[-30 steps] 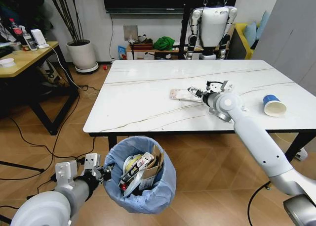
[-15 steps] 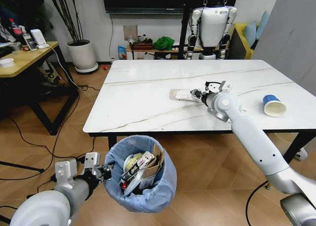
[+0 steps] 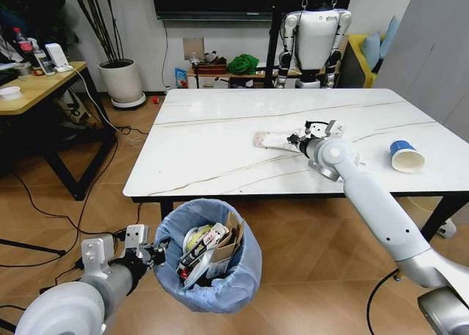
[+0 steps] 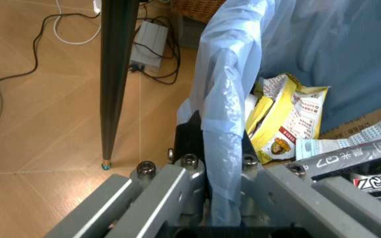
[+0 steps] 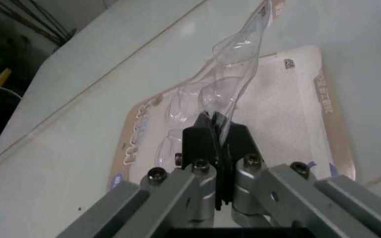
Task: Pick up the trash bin and place the trash from the table into it.
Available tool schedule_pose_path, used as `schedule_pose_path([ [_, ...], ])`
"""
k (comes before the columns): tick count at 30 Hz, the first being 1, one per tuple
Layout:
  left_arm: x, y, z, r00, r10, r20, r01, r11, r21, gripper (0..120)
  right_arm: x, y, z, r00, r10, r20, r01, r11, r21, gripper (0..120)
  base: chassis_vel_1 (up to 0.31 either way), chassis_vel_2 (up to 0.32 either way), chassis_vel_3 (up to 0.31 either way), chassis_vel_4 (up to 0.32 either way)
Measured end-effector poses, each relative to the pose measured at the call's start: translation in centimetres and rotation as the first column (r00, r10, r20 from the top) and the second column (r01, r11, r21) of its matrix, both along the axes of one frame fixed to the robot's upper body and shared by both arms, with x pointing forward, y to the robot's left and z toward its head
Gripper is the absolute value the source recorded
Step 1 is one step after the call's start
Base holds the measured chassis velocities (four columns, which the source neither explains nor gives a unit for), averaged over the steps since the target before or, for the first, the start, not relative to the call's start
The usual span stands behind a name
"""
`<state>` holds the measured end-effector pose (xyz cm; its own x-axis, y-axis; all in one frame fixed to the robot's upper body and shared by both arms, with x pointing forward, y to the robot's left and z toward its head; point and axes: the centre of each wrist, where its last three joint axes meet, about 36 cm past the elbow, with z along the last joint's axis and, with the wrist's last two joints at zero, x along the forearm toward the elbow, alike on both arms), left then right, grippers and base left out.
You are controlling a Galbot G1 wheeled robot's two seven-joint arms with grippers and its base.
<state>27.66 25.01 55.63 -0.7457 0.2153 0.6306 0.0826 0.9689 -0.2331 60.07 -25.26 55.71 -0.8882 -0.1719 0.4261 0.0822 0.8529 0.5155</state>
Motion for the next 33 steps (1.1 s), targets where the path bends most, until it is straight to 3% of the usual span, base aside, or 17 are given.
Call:
schedule_pose_path([
  [12, 0.1, 0.0, -0.1, 1.0, 0.006, 0.001, -0.006, 1.0, -0.007, 0, -8.6, 1.7, 8.1, 0.967, 0.178, 0.181, -0.19, 0.98, 0.05, 0, 0.0, 0.0, 0.0, 0.0],
  [16, 0.2, 0.1, -0.1, 1.0, 0.007, 0.003, -0.007, 1.0, -0.006, 0, -13.2, 3.1, 11.3, 0.923, 0.293, 0.25, -0.318, 0.946, 0.066, 0, 0.0, 0.0, 0.0, 0.0],
  [21, 0.3, 0.1, -0.2, 1.0, 0.011, 0.0, -0.011, 1.0, -0.007, 0, -16.4, 4.0, 12.3, 0.883, 0.375, 0.282, -0.403, 0.914, 0.046, 0, 0.0, 0.0, 0.0, 0.0],
  [26, 0.4, 0.2, -0.4, 1.0, 0.02, -0.007, -0.02, 1.0, -0.009, 0, -20.4, 5.0, 13.1, 0.801, 0.511, 0.312, -0.542, 0.84, 0.015, 0, 0.0, 0.0, 0.0, 0.0],
  [29, 0.5, 0.3, -0.4, 1.0, 0.024, -0.006, -0.024, 1.0, -0.006, 0, -22.5, 5.5, 13.4, 0.723, 0.61, 0.324, -0.64, 0.768, -0.018, 0, 0.0, 0.0, 0.0, 0.0],
  [30, 0.5, 0.3, -0.4, 1.0, 0.024, -0.006, -0.024, 1.0, -0.006, 0, -22.5, 5.5, 13.4, 0.723, 0.61, 0.324, -0.64, 0.768, -0.018, 0, 0.0, 0.0, 0.0, 0.0],
  [33, 0.6, 0.3, -0.5, 0.999, 0.031, -0.009, -0.031, 1.0, 0.003, 0, -24.8, 6.1, 13.5, 0.649, 0.691, 0.317, -0.717, 0.695, -0.047, 0, 0.0, 0.0, 0.0, 0.0],
])
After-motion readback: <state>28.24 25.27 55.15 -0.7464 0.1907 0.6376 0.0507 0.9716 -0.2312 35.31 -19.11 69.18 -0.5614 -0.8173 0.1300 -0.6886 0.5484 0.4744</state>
